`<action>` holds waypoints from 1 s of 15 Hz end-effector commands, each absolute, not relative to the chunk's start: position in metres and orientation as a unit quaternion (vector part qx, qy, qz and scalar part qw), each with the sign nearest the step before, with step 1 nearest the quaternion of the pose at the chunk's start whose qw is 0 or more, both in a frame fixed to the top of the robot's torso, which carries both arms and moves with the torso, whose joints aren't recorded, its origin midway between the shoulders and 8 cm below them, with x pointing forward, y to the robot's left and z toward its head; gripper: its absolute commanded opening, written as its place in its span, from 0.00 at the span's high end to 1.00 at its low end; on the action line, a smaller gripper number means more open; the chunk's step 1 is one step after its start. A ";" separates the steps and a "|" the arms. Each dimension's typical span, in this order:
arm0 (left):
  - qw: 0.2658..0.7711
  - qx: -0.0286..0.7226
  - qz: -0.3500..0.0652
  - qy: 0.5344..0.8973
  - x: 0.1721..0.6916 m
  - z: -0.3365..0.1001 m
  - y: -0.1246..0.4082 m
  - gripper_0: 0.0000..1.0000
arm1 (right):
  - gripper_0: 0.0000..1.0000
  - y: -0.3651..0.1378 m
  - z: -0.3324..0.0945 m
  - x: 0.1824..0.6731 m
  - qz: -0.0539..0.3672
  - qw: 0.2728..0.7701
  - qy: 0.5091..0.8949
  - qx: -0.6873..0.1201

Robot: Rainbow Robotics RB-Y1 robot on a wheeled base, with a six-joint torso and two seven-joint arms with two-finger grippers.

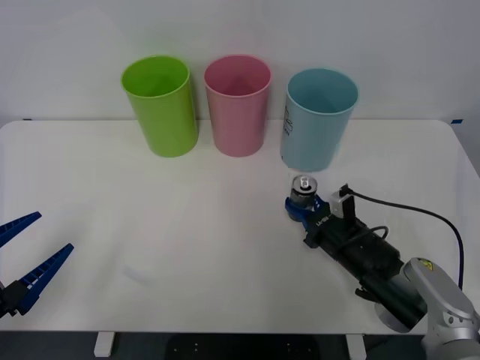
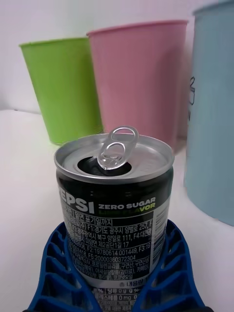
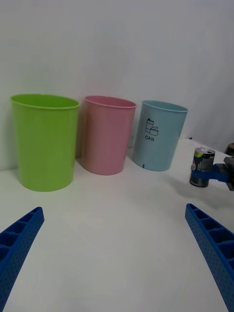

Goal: Grasp the object on the table and drop it into the matching bin: aluminum can to the light blue bin, PET bottle to the pink bin.

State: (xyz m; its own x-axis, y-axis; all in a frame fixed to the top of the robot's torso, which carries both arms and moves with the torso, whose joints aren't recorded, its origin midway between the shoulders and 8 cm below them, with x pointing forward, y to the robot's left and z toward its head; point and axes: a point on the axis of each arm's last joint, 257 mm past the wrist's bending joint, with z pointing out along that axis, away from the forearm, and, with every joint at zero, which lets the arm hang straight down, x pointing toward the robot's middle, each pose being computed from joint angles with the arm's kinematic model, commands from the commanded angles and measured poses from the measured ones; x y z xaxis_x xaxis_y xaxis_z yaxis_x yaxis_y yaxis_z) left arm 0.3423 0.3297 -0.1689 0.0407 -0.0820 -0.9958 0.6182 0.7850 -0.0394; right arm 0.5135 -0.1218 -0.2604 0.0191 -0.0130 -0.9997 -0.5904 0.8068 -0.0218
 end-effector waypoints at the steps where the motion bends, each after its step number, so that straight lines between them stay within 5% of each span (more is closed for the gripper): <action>1: 0.691 0.208 -0.253 0.645 0.342 -0.169 0.330 0.00 | 1.00 -0.128 -0.233 0.503 0.230 0.686 0.656 -0.214; 15: 0.691 0.208 -0.253 0.645 0.342 -0.169 0.330 0.00 | 1.00 -0.155 -0.082 0.475 0.309 0.715 0.598 -0.187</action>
State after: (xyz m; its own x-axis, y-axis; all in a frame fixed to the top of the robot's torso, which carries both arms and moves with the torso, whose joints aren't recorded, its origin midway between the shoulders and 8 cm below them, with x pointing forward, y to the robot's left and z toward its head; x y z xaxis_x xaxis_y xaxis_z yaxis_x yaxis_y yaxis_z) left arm 0.3422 0.3297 -0.1689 0.0406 -0.0820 -0.9958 0.6182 0.7850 -0.0395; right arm 0.4759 -0.1523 -0.0914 0.0846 0.2233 -0.9711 -0.6637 0.7395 0.1122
